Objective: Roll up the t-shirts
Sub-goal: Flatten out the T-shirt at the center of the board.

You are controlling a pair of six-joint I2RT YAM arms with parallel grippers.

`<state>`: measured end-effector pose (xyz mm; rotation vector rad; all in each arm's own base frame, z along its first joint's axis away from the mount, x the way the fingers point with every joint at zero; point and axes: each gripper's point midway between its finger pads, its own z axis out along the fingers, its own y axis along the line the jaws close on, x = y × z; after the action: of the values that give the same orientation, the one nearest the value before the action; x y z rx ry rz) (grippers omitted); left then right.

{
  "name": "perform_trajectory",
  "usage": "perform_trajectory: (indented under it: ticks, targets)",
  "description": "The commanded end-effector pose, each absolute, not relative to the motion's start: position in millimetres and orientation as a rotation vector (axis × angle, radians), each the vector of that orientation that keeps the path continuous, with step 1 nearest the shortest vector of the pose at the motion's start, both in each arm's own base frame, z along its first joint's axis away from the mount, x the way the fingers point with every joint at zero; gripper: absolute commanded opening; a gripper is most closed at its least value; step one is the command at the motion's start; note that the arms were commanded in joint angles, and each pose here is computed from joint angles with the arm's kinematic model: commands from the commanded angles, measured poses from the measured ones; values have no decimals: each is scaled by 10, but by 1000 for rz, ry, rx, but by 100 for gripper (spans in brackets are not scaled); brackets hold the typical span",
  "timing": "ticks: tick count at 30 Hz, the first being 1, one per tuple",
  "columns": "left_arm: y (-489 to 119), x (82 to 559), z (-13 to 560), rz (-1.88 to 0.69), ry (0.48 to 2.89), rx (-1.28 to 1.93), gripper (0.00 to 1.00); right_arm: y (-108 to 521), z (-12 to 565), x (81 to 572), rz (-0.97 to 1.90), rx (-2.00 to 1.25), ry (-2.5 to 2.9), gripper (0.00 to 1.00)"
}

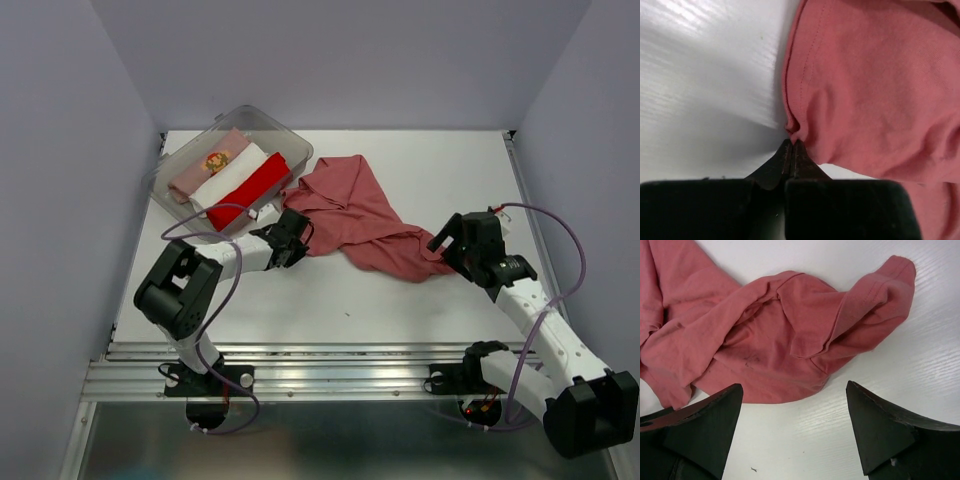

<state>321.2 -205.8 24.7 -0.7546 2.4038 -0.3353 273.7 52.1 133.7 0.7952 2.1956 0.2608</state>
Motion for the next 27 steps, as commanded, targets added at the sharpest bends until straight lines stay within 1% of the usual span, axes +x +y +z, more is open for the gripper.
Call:
perform_trajectory:
  ticks: [1, 4, 5, 7, 8, 10, 11, 15, 22, 26, 27]
  targets:
    - [-2112, 3362, 371, -325, 2369, -724, 0, 555, 1296, 2708, 313, 847, 2167, 89]
    - [-2005, 3406, 601, -281, 2312, -705, 0, 582, 1187, 2683, 334, 887, 2175, 88]
    - [-1965, 3426, 790, -295, 2267, -708, 0, 576, 1123, 2665, 329, 897, 2181, 82]
    - [-1858, 3414, 958, -271, 2222, -710, 0, 572, 1120, 2686, 330, 908, 2170, 76]
    - [-1806, 3413, 1123, -298, 2185, -713, 0, 544, 1149, 2734, 311, 914, 2154, 69]
    - [-1760, 3404, 1239, -327, 2156, -713, 0, 455, 1182, 2792, 260, 920, 2135, 63]
    - [-1727, 3422, 1374, -356, 2124, -715, 0, 400, 1176, 2840, 236, 937, 2136, 58]
    - [-1646, 3462, 1550, -381, 2091, -706, 0, 285, 1133, 2944, 195, 965, 2142, 57]
    - [-1720, 3501, 1669, -442, 2088, -676, 0, 210, 1040, 3151, 170, 978, 2145, 58]
    - [-1739, 3525, 1690, -447, 2090, -672, 0, 158, 980, 3238, 163, 993, 2106, 53]
    - [-1745, 3525, 1692, -450, 2090, -669, 0, 148, 969, 3260, 158, 998, 2098, 49]
